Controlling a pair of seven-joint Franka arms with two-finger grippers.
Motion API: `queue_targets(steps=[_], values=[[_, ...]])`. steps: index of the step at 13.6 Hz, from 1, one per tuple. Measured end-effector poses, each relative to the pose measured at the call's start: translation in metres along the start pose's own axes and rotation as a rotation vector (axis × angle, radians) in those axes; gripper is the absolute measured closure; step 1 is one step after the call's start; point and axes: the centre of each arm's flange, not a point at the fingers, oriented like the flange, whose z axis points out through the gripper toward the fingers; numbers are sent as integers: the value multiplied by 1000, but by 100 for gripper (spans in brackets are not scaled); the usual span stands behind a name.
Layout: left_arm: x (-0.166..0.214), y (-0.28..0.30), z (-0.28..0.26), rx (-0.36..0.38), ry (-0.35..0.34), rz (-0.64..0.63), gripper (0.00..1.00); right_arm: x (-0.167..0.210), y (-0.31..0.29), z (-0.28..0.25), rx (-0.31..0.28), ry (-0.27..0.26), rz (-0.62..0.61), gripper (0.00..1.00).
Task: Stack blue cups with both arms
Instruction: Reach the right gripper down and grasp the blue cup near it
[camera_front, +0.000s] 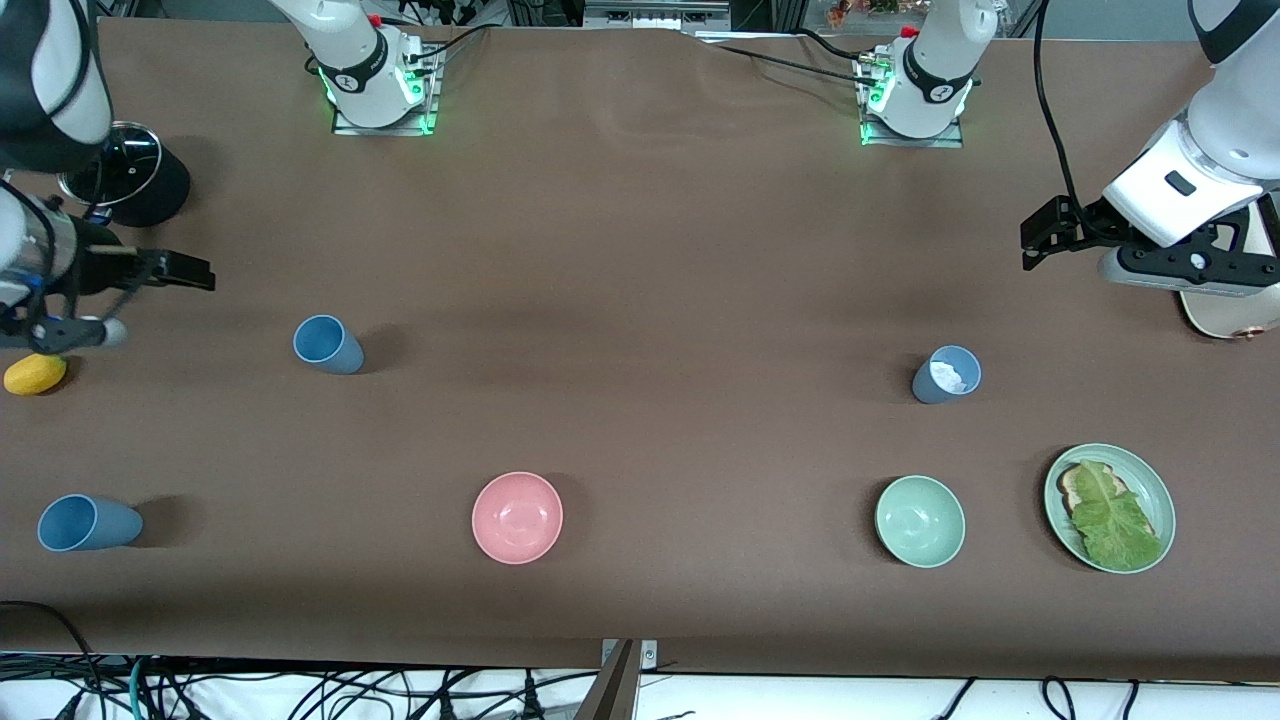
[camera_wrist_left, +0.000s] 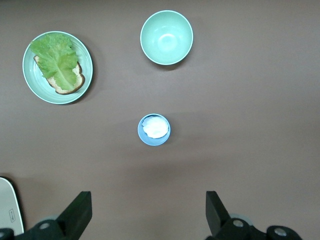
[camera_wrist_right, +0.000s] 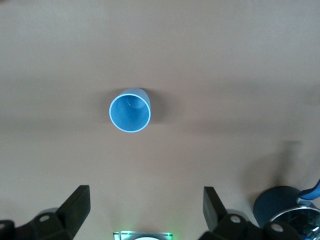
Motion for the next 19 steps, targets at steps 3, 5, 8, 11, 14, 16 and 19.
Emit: queue_targets(steps=[3,5,8,11,14,16,19], values=[[0,0,0,0,0,0,0,13,2,38,0,13,2,0],[0,0,0,0,0,0,0,18,2,62,-1,41,1,0],[0,0,0,0,0,0,0,25,0,110,-3,108,-3,0],[0,0,0,0,0,0,0,26,-1,154,-3,138,-6,0],[0,0,0,0,0,0,0,35,-2,181,-1,142,-7,0],[0,0,0,0,0,0,0,38,-2,190,0,132,-7,0],[0,0,0,0,0,0,0,40,-2,201,2,115,-8,0]])
